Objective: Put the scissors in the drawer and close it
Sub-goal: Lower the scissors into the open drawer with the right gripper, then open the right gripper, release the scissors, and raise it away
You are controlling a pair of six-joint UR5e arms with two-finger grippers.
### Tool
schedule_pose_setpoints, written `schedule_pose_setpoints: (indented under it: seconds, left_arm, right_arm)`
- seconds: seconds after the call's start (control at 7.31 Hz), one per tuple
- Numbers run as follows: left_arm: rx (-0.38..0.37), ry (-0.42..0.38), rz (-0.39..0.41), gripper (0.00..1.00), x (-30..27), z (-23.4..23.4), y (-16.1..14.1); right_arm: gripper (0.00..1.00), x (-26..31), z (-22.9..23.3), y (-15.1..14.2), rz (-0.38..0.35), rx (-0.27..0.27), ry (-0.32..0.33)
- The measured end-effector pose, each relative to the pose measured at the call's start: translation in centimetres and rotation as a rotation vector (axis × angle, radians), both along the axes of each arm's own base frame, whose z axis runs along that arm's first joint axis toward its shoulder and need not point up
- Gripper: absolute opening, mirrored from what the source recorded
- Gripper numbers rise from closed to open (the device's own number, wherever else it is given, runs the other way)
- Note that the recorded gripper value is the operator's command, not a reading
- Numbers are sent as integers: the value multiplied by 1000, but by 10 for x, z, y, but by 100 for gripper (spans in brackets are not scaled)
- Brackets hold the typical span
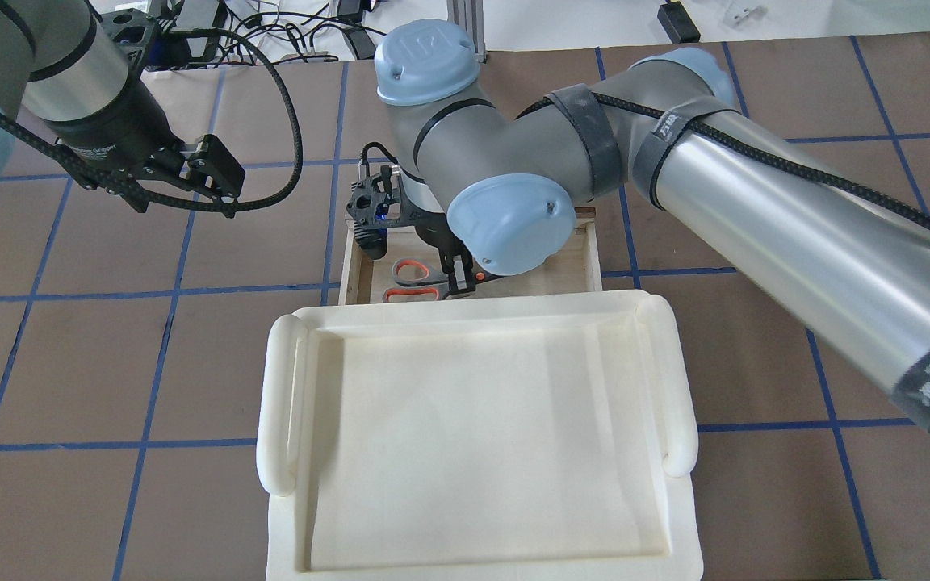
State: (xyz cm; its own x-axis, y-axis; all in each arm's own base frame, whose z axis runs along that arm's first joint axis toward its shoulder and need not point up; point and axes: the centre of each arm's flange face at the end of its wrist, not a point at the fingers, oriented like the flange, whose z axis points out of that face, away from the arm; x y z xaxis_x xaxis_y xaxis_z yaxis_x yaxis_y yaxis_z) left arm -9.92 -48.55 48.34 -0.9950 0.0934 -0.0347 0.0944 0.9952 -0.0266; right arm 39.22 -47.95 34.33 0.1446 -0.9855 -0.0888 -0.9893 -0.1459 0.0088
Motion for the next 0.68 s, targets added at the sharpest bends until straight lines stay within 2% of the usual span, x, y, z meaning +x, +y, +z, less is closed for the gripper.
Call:
schedule_pose_setpoints:
  seconds: [0.14, 0.27, 0.41, 0.55, 0.68]
  left_arm:
    - [-1, 1, 0, 100, 0, 0, 0]
    - [-1, 1, 2, 100, 0, 0, 0]
    - [-1, 0, 5, 100, 0, 0, 0]
    - [-1, -2, 6, 100, 0, 0, 0]
    - [-1, -5, 4, 100, 0, 1, 0]
  right_arm:
    - [22, 0, -1, 1, -2, 7, 2]
    - [65, 0, -1, 1, -3, 12, 2]
    - [84, 0, -1, 2, -4, 15, 1]
    - [93, 0, -1, 2, -5, 17, -1]
    - [99, 0, -2, 2, -13, 17, -1]
